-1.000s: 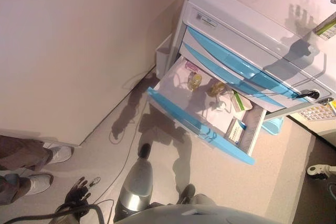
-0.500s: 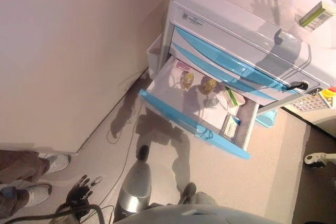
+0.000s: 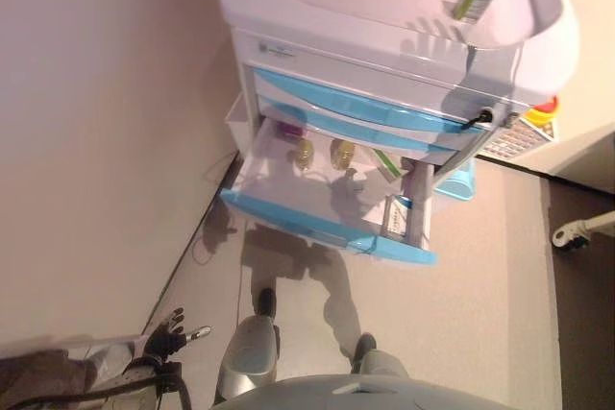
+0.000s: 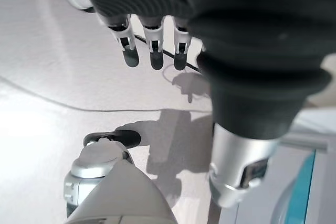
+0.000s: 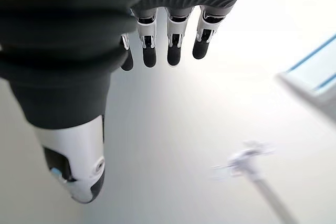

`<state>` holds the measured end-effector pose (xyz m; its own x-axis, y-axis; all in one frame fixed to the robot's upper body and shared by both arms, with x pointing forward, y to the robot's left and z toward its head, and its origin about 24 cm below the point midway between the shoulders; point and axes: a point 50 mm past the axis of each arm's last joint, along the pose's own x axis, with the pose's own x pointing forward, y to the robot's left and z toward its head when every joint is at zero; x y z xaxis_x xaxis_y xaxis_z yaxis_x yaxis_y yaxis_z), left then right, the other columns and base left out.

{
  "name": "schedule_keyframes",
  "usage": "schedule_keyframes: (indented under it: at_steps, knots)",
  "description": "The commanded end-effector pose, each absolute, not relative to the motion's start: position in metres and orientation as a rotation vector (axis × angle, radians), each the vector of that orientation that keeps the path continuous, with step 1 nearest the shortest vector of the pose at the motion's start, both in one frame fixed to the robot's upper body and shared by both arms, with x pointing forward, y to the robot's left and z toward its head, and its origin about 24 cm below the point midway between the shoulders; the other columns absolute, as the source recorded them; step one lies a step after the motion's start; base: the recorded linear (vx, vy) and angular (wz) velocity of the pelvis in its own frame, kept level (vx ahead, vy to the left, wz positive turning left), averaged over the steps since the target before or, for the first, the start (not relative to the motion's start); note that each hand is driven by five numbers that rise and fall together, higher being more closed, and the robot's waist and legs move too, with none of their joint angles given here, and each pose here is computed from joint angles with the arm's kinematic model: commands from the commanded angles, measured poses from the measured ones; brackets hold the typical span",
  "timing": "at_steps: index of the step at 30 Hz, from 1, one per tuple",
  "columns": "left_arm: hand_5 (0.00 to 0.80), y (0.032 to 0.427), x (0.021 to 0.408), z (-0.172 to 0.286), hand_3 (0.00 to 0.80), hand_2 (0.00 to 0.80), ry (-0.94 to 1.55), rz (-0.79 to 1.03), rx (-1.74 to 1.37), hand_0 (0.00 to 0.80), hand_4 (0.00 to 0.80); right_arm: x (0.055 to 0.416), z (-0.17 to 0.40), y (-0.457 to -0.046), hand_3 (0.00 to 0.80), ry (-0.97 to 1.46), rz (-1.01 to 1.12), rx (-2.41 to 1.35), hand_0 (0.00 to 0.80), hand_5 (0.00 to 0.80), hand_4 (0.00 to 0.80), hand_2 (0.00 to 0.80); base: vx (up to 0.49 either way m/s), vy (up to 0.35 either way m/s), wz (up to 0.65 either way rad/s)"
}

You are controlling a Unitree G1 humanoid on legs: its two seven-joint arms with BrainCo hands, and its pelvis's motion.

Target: Open the drawer and pick up the medicine

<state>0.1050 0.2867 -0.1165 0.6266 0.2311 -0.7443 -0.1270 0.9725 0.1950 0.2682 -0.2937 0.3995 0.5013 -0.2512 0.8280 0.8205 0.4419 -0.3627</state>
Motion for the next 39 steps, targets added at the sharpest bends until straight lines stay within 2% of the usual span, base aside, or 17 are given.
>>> schedule_keyframes:
  at_steps: [1, 11, 23, 29, 35, 39]
  knots:
    - [0.0, 0.287, 0.094, -0.115, 0.0, 0.0, 0.873, 0.158, 0.238, 0.0, 0.0, 0.251, 0.396, -0.303, 0.0, -0.801, -0.738, -0.859, 0.0, 0.0, 0.0, 0.0, -0.019, -0.007, -0.2]
    - [0.0, 0.289, 0.113, -0.109, 0.0, 0.0, 0.828, 0.102, 0.437, 0.0, 0.0, 0.22, 0.3, -0.325, 0.0, -0.661, -0.499, -0.661, 0.0, 0.0, 0.0, 0.0, -0.009, -0.008, -0.25]
    - [0.0, 0.31, 0.164, -0.076, 0.0, 0.0, 0.758, -0.093, 0.849, 0.0, 0.0, 0.22, 0.175, -0.35, 0.0, -0.074, -0.301, -0.498, 0.0, 0.0, 0.0, 0.0, -0.04, -0.041, -0.2]
    - [0.0, 0.317, 0.197, -0.05, 0.0, 0.0, 0.675, -0.099, 0.941, 0.0, 0.0, 0.215, 0.121, -0.353, 0.0, 0.174, -0.203, -0.422, 0.0, 0.0, 0.0, 0.0, -0.035, -0.014, -0.23]
    - [0.0, 0.33, 0.231, -0.007, 0.0, 0.0, 0.563, -0.074, 1.033, 0.0, 0.0, 0.19, 0.053, -0.355, 0.0, 0.498, -0.047, -0.381, 0.0, 0.0, 0.0, 0.0, -0.032, -0.01, -0.14]
    - [0.0, 0.335, 0.255, 0.019, 0.0, 0.0, 0.515, -0.051, 1.068, 0.0, 0.0, 0.181, 0.026, -0.348, 0.0, 0.598, 0.013, -0.32, 0.0, 0.0, 0.0, 0.0, 0.0, 0.0, 0.0]
